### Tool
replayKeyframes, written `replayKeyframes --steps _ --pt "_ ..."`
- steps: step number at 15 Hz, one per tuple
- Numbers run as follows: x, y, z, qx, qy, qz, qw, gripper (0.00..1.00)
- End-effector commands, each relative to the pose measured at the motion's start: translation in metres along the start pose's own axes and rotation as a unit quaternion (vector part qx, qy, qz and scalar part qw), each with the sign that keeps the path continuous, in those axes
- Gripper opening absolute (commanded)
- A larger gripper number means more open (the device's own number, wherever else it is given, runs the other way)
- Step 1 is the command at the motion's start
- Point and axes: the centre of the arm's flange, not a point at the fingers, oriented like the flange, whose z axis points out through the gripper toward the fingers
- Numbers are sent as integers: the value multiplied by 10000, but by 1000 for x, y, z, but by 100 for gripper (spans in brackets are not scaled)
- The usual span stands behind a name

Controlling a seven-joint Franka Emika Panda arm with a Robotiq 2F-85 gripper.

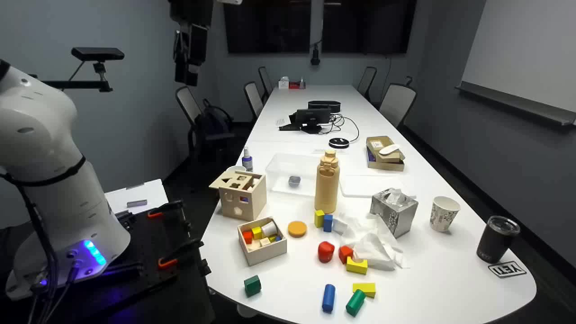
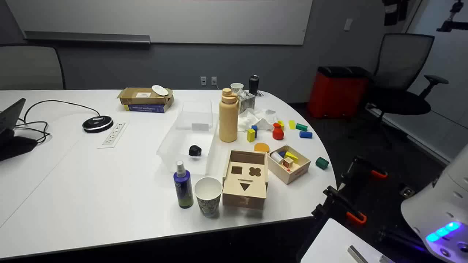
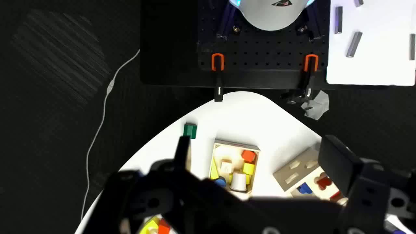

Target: Pick up the wipe and clean the bottle

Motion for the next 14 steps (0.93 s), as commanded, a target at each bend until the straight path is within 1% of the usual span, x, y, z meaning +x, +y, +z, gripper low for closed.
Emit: replayKeyframes --steps 1,3,4,5,7,8,11,14 --pt "0 0 0 0 1 0 10000 100" --pt "0 0 0 0 1 0 10000 100" --pt "13 1 0 36 0 172 9998 100" --pt "24 2 -1 68 92 314 9994 100" --pt "60 9 -4 217 467 885 9947 100" --pt "85 16 -6 316 552 1150 9913 100" --pt "147 40 -4 594 870 1895 9762 100" --pt "210 72 3 850 1027 2653 9549 100"
